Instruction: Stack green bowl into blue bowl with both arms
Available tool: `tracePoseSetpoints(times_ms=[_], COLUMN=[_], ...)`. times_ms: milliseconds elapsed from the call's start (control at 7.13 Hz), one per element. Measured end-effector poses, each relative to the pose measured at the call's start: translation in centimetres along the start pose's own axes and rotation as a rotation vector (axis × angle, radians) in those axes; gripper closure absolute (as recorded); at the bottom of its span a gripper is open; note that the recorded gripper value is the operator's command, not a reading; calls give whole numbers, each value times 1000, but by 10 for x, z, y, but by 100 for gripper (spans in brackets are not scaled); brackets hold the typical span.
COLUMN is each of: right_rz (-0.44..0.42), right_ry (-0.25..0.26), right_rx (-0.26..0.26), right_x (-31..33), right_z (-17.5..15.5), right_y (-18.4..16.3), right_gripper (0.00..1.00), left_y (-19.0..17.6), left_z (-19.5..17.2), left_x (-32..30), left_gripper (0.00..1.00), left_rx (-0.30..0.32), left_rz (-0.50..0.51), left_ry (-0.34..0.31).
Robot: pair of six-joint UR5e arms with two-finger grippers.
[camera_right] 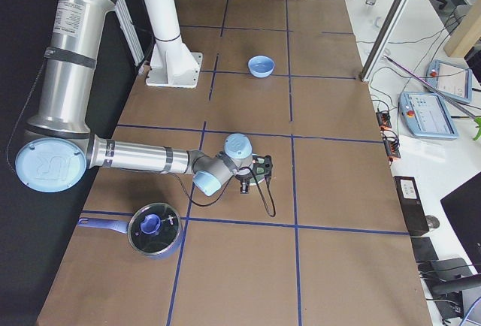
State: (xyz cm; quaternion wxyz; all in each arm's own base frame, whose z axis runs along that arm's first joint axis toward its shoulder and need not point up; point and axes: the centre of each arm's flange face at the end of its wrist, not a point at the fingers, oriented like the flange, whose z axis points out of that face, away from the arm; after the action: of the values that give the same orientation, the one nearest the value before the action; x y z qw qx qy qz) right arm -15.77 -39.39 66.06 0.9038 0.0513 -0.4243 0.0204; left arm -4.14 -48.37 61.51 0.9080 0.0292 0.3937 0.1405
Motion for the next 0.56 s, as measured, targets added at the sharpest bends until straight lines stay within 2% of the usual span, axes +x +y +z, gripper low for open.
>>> tracePoseSetpoints(times_ms=[280, 421, 561], right_rz=[-4, 9, 54], right_ry=[-21, -35, -43], right_rx=[-8, -17, -24], right_x=[-15, -44, -97], right_z=[-6, -17, -33], right_y=[-5, -20, -50], right_gripper=[100, 100, 100], left_y=[0, 0, 0], left_z=[-1, -1, -2], left_x=[1, 1, 2], left_gripper=[0, 0, 0], left_rx=[1, 2, 3], left_rz=[1, 2, 2], left_ry=[0, -1, -1])
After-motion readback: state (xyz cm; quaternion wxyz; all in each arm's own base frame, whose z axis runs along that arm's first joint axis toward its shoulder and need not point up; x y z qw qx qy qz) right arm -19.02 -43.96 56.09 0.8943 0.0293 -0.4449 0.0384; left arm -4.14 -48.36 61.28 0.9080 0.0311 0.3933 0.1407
